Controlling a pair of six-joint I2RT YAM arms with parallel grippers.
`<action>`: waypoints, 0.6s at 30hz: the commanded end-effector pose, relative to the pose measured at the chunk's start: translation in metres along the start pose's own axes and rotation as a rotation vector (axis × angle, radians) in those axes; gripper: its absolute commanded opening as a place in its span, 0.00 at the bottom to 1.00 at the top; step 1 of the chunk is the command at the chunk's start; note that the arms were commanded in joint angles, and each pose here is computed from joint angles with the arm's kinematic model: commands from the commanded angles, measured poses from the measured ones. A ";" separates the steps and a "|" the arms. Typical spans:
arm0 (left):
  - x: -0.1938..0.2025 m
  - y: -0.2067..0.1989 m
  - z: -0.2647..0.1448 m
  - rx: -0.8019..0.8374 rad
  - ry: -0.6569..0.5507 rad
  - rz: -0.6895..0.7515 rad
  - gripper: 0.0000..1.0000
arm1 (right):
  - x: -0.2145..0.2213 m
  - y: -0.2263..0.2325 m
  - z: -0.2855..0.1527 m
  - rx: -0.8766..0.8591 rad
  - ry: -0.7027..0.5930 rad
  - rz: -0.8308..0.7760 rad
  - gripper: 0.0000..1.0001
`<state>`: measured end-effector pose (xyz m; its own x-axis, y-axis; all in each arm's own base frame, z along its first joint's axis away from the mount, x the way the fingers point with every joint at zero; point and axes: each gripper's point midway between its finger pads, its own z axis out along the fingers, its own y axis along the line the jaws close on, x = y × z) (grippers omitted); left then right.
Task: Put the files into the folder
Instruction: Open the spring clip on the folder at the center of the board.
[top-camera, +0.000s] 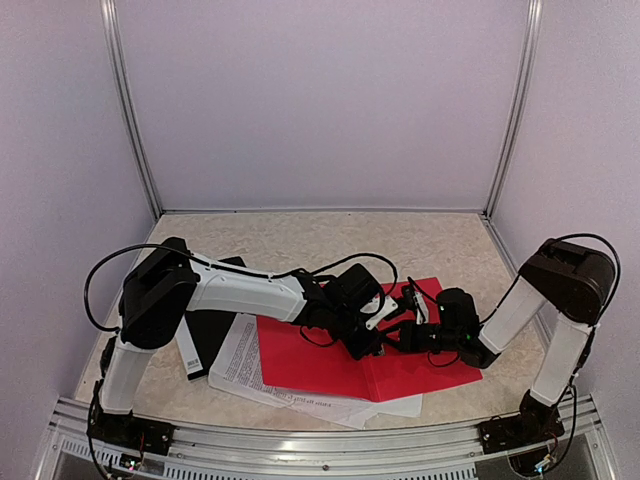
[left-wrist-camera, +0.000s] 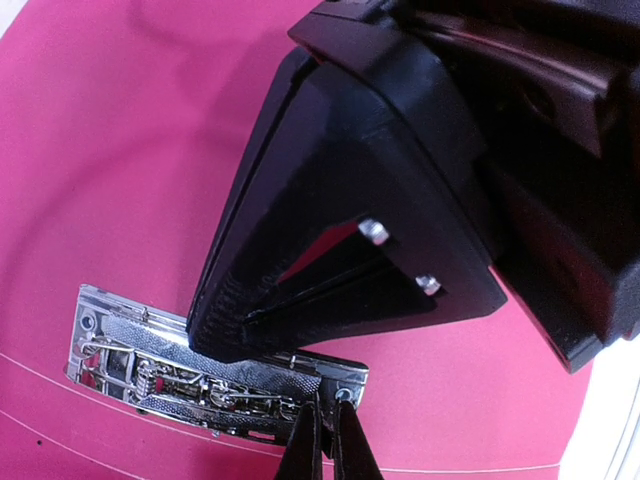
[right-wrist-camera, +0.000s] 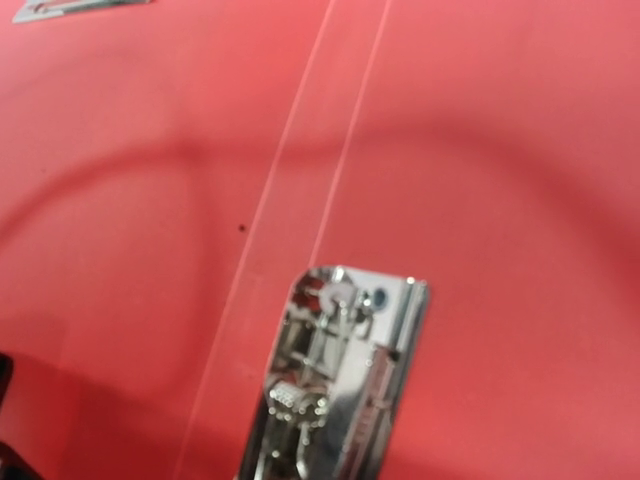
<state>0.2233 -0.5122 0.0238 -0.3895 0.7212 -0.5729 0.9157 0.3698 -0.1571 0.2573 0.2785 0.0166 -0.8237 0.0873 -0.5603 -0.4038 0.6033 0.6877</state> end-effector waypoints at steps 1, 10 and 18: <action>0.084 0.002 0.052 -0.003 0.207 -0.084 0.00 | 0.100 -0.060 -0.015 0.248 0.323 0.140 0.00; 0.068 0.018 0.059 -0.089 0.132 -0.133 0.00 | 0.115 -0.054 -0.005 0.212 0.337 0.168 0.00; 0.061 0.029 0.053 -0.130 0.079 -0.178 0.00 | 0.122 -0.055 -0.004 0.212 0.347 0.176 0.00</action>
<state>0.2314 -0.5127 0.0243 -0.4920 0.6572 -0.5710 0.8559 0.4852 -0.1789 0.2642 0.2823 0.0160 -0.7914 0.1358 -0.5960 -0.4057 0.6127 0.6783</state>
